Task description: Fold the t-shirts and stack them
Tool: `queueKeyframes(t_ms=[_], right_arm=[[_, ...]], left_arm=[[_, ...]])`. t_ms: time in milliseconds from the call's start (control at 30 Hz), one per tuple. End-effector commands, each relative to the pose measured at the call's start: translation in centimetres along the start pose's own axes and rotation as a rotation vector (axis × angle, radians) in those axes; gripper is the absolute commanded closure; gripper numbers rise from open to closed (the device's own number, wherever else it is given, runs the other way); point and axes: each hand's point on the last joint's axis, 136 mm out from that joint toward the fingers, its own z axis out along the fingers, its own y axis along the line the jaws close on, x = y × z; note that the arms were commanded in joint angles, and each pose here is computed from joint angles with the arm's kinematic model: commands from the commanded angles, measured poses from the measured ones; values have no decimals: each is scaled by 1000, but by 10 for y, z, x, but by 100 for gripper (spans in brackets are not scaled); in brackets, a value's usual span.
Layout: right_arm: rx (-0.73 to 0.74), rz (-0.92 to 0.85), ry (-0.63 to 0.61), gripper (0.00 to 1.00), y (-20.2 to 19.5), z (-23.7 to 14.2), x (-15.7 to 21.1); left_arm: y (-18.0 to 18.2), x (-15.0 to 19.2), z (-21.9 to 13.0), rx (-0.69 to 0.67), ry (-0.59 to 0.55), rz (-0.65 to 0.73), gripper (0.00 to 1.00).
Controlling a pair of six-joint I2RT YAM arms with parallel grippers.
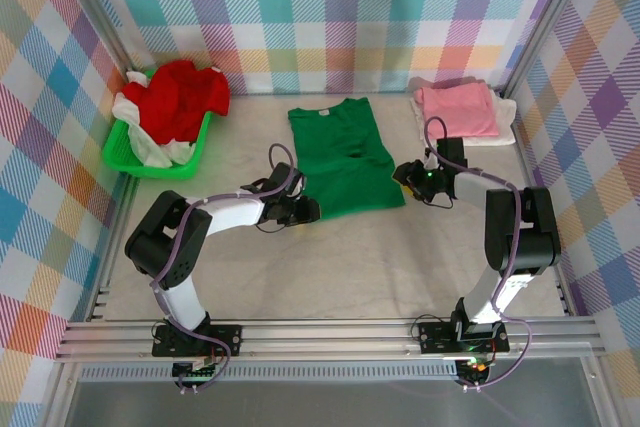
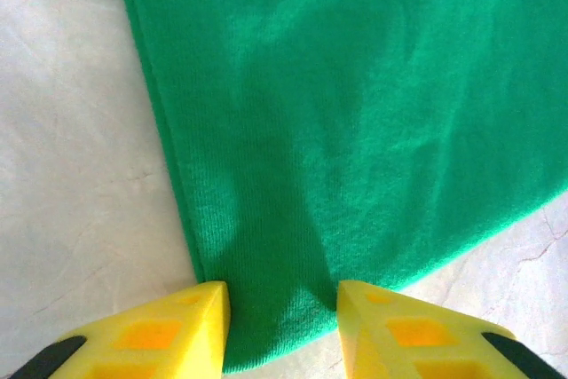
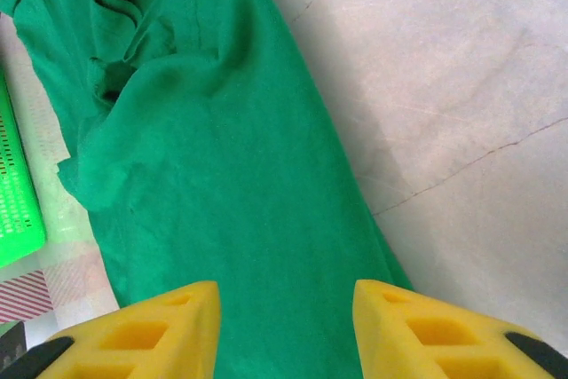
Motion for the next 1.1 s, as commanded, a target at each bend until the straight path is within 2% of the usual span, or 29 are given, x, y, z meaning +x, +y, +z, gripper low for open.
queueKeyframes(t_ms=[0,300,433,700,800,933,1067], right_arm=[[-19,-13,1,56,6,-3,2],[112,-54,-6,56,-17,-5,2],[142,-55,7,56,-27,1,3],[115,-42,63,58,-33,20,9],[97,-42,69,59,-31,22,12],[68,-40,85,60,-25,25,15],[34,-43,104,61,-17,24,22]], left_arm=[[18,3,-2,-88,9,-31,62],[22,3,-2,-104,9,-78,61],[28,5,-6,-143,9,-107,57],[16,0,15,-84,16,-95,58],[4,-4,23,-55,17,-74,65],[4,-5,25,-74,18,-63,86],[13,-6,20,-102,-5,-73,99]])
